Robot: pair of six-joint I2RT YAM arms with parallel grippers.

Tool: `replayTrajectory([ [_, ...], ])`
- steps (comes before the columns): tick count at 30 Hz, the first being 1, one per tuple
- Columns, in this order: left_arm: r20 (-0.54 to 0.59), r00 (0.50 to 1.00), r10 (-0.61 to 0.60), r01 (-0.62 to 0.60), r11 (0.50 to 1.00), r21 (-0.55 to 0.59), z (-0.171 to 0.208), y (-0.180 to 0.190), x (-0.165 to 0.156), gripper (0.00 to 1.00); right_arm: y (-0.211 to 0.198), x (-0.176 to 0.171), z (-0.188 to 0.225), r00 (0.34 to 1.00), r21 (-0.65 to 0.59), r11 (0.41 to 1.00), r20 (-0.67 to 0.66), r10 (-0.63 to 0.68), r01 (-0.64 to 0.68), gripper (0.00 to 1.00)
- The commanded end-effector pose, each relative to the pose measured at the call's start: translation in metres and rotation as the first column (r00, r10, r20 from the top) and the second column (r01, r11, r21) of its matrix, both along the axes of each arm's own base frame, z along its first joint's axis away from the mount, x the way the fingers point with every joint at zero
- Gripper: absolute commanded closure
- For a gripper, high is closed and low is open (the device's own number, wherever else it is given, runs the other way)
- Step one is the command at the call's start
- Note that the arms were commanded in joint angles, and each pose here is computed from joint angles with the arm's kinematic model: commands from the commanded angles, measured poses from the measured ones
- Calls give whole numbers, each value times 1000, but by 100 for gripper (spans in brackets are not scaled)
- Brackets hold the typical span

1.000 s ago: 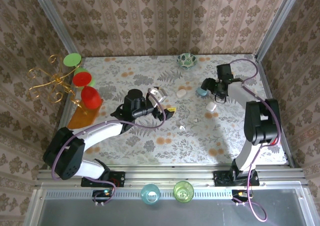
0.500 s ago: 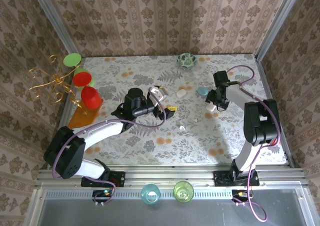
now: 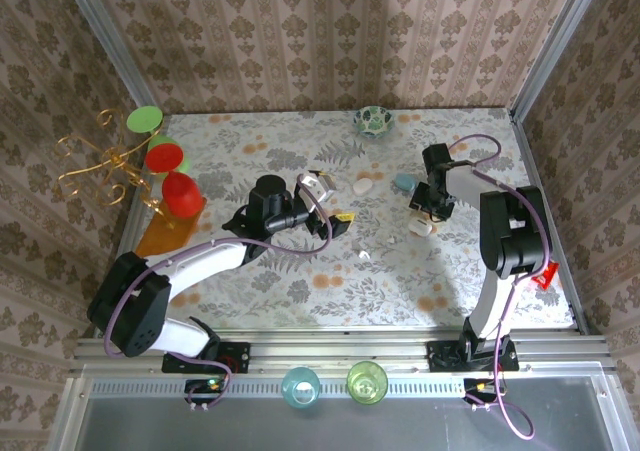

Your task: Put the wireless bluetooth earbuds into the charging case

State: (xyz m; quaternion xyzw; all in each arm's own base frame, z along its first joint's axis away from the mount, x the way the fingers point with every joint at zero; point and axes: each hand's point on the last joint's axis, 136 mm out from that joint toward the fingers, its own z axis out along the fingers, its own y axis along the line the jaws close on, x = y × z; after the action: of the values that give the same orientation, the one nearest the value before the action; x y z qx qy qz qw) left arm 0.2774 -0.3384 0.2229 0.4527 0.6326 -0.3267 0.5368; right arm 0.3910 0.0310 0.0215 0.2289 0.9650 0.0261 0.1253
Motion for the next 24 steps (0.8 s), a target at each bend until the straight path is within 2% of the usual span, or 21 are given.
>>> replayTrajectory([
  [1,19,1000,-25,26,999,-41,18,-9,-2,0,8,-4,6,999,30,999,-4,37,-37,42],
  [5,18,1000,-25,26,999,-41,17,-10,-3,0,16,-14,17,996,76,994,15,83,-84,32],
  [15,16,999,-35,36,998,-44,14,-15,-1,0,52,-42,17,981,239,952,31,190,-192,29],
  [18,17,999,-35,35,999,-41,13,-15,-1,0,54,-50,18,972,204,950,29,235,-236,30],
  [24,12,999,-42,42,998,-48,12,-18,1,0,51,-65,11,946,81,947,-70,316,-310,37],
])
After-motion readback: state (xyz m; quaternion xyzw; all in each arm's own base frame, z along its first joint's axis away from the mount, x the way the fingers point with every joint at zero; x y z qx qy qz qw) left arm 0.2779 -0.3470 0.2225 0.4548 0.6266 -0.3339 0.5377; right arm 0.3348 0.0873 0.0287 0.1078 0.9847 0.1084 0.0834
